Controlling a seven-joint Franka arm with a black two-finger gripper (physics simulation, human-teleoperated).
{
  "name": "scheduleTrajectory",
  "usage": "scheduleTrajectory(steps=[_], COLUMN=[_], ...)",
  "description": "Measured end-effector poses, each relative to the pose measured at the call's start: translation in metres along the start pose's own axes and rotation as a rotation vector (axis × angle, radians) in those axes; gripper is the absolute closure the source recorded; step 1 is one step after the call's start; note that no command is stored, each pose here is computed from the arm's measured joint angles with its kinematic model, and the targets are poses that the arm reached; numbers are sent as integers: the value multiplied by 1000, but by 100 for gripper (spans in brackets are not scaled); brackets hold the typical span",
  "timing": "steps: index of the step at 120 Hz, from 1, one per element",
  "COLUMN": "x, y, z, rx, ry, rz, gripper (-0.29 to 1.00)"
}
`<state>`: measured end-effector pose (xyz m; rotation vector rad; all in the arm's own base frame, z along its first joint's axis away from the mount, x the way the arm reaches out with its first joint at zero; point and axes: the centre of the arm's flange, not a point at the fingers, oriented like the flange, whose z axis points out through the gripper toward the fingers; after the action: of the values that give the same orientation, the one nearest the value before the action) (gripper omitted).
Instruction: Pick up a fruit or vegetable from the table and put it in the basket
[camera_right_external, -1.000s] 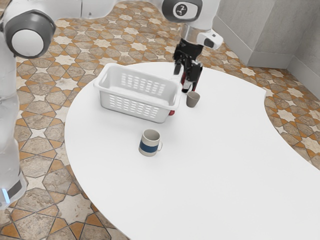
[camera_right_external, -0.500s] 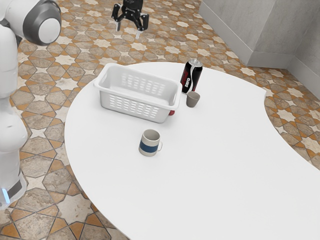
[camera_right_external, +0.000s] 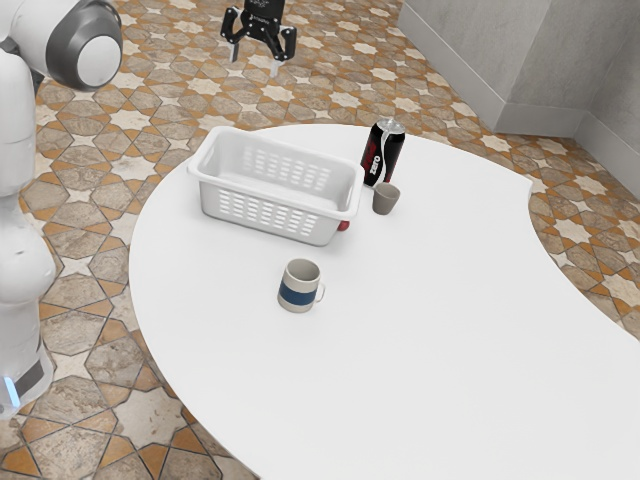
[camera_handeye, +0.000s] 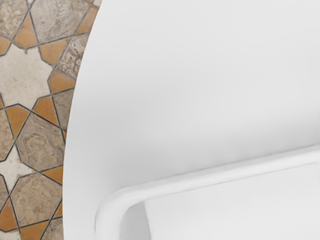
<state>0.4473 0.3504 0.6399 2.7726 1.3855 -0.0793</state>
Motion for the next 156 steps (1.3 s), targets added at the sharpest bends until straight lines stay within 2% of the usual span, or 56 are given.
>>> scheduleTrajectory(steps=[146, 156], x=[0, -5], y=[-1, -3], z=[0, -30], rx=[-5, -23], ry=[-2, 46], rz=[-43, -46], gripper=[0, 0])
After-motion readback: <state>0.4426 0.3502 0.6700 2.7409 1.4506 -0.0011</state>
